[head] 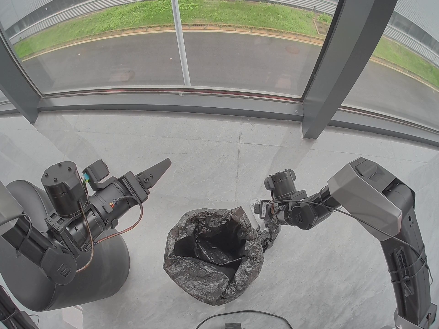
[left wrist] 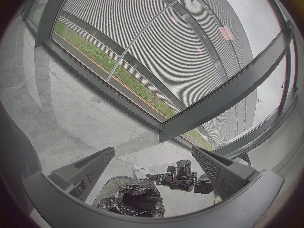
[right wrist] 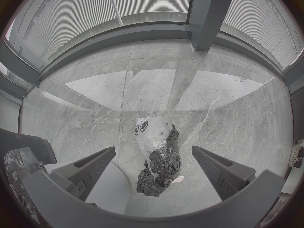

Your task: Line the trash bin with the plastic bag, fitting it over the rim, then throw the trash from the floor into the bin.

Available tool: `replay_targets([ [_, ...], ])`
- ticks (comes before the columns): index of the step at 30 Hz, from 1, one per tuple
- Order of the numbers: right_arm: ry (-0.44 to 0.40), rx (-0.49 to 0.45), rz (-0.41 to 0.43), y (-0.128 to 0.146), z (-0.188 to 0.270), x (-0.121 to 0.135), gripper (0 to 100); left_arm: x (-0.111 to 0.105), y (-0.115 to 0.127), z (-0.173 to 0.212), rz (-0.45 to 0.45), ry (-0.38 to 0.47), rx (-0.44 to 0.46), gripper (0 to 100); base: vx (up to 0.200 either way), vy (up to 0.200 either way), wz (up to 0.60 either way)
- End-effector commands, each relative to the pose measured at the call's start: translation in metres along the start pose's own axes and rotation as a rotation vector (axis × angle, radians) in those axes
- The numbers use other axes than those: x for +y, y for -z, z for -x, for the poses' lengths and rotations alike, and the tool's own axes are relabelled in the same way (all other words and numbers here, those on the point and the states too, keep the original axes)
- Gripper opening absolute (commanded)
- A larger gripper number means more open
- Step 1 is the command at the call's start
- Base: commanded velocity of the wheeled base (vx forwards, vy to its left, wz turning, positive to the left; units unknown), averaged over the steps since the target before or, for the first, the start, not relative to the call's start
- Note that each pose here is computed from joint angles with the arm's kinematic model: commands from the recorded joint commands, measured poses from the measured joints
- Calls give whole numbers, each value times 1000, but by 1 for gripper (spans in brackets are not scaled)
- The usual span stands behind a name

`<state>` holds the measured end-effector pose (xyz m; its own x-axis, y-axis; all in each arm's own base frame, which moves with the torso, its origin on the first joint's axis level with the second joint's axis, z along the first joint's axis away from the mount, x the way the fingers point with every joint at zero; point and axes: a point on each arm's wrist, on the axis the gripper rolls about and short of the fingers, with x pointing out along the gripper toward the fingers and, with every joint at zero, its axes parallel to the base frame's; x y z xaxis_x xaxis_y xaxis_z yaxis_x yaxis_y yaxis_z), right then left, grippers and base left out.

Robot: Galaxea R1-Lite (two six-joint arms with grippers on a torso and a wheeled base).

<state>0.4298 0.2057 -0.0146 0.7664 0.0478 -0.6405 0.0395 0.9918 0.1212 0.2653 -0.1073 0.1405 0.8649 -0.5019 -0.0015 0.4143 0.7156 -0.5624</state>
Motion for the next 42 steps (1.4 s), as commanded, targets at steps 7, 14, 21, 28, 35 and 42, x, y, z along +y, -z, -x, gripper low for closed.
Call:
replay_targets([
  [7, -1, 28, 4, 5, -9, 1, 100, 6, 3, -3, 3, -19, 9, 100, 0, 0, 0],
  [14, -38, -38, -26, -8, -14, 3, 100, 8, 5, -4, 4, -23, 16, 100, 0, 0, 0],
  [21, -67, -32, -13, -11, -19, 2, 100, 8, 5, -5, 4, -24, 17, 100, 0, 0, 0],
  [28, -66, -31, -25, -18, -27, -1, 100, 9, 6, -5, 5, -26, 21, 100, 0, 0, 0],
  [35, -53, -37, -34, -32, -31, -5, 100, 11, 9, -7, 7, -33, 33, 100, 0, 0, 0],
  [42, -67, -105, -4, -54, -31, -5, 100, 12, 11, -8, 4, -20, 17, 100, 0, 0, 0],
])
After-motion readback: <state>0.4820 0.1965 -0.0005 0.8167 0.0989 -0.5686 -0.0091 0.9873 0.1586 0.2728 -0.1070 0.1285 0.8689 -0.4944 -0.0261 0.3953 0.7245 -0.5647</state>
